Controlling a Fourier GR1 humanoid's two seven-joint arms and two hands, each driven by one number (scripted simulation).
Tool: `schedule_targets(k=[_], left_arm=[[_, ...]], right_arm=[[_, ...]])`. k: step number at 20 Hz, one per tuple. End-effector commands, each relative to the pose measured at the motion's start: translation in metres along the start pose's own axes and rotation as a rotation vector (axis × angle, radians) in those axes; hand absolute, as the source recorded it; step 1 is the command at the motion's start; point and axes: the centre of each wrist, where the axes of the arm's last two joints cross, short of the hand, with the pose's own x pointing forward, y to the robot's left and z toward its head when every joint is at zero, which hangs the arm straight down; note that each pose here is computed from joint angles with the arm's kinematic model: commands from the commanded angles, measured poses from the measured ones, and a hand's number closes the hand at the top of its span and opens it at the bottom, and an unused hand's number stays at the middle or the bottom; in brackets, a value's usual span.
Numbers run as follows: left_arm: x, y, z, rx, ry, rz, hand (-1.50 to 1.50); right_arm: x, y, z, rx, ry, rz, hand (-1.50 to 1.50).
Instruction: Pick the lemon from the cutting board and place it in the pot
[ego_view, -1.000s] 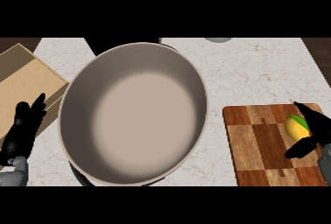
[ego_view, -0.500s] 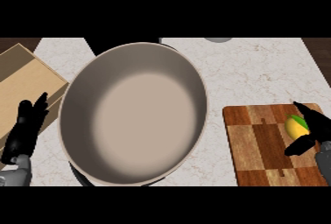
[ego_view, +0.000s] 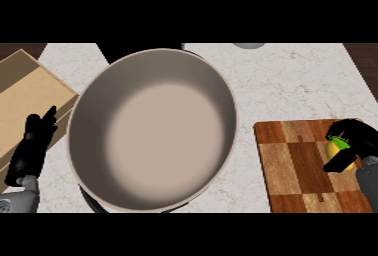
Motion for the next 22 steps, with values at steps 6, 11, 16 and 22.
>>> schedule_targets(k=[6, 11, 16, 22], left_arm=[[-0.001, 0.002, -0.004, 0.017, -0.007, 0.004, 0.0], [0.009, 0.01, 0.006, 0.026, -0.001, 0.001, 0.0], [-0.004, 0.008, 0.003, 0.012, 0.018, 0.027, 0.0], [0.004, 0.01, 0.008, 0.024, 0.003, 0.007, 0.0]], right_arm=[[0.006, 0.018, 0.04, -0.095, -0.104, 0.069, 1.5], [0.061, 0.07, 0.112, -0.01, -0.244, 0.068, 1.5], [0.069, 0.034, 0.164, -0.216, -0.19, 0.137, 1.5], [0.081, -0.021, 0.223, -0.5, -0.327, -0.062, 1.5]])
